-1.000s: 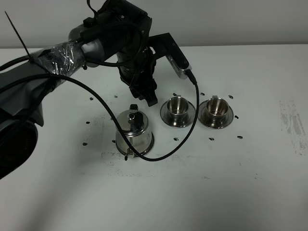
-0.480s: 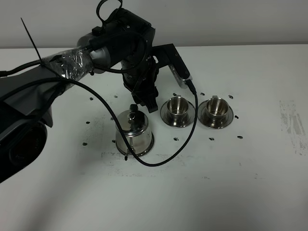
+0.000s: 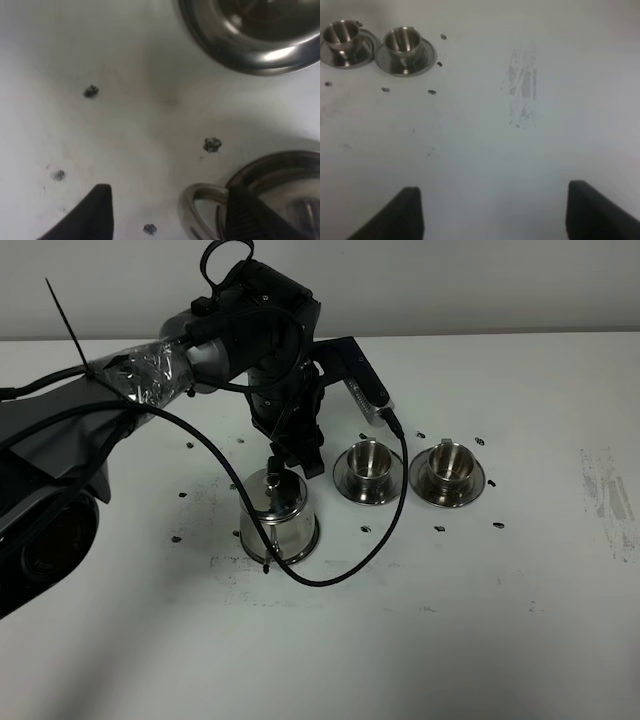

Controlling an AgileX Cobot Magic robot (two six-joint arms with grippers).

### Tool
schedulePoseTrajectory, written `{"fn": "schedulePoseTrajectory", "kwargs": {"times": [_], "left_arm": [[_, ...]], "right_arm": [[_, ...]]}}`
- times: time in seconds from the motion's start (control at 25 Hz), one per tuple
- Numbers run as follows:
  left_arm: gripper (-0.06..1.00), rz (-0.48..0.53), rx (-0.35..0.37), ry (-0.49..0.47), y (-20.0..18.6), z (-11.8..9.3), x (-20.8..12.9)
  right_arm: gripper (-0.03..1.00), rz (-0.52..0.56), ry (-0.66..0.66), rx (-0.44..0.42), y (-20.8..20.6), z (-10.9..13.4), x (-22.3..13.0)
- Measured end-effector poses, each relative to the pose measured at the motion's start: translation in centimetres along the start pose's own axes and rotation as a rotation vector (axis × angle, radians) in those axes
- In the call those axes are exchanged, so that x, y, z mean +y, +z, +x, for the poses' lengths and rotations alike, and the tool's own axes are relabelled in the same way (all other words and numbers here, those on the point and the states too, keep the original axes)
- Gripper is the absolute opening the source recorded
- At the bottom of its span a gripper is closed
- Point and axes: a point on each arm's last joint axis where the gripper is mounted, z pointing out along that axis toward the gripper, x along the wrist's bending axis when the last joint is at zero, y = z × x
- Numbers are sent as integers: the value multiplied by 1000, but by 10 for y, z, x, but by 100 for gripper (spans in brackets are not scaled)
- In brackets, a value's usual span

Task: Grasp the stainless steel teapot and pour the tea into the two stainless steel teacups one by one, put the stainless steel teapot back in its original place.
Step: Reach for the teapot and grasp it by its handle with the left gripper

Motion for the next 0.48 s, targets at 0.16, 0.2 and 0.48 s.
{"fn": "schedulePoseTrajectory", "kwargs": {"times": [0.16,0.2,0.48], "left_arm": [[48,29,-3,-28,1,4,-6],[48,37,1,-35,1,5,-7],[48,92,3,-76,2,11,-16]], "right_arm": [[58,0,1,0,0,0,0],[58,0,1,0,0,0,0],[58,0,1,0,0,0,0]]}}
